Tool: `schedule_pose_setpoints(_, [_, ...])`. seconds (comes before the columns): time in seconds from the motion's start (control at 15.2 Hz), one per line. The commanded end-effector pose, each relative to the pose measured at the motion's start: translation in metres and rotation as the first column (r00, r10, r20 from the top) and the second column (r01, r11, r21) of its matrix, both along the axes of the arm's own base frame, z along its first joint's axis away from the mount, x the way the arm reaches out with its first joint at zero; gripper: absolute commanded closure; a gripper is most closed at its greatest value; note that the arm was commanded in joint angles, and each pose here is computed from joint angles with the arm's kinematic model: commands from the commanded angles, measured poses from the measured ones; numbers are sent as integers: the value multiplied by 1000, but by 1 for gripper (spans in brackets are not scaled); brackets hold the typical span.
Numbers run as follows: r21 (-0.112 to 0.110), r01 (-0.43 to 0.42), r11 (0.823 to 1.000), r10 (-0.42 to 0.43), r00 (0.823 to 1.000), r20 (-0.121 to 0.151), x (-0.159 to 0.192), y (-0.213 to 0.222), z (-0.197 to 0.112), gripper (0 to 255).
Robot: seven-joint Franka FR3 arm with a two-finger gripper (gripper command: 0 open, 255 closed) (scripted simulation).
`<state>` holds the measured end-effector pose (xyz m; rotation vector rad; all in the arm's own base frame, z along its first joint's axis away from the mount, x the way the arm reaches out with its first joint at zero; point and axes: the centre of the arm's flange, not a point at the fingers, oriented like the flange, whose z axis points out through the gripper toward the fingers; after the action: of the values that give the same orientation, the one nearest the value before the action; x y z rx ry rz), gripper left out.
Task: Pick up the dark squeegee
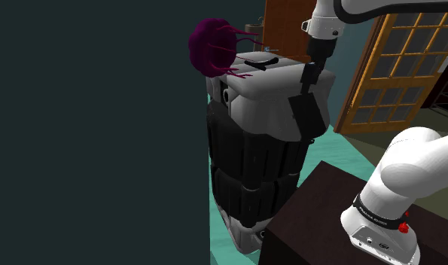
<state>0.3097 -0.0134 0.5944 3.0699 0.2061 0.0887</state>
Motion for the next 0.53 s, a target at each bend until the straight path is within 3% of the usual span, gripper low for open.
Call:
schedule_pose_setpoints(0.0, [0,0,1000,0,1000,0,0,0,0,0])
schedule_pose_setpoints(0.46, [27,-28,999,28,1000,-1,85,-36,17,0])
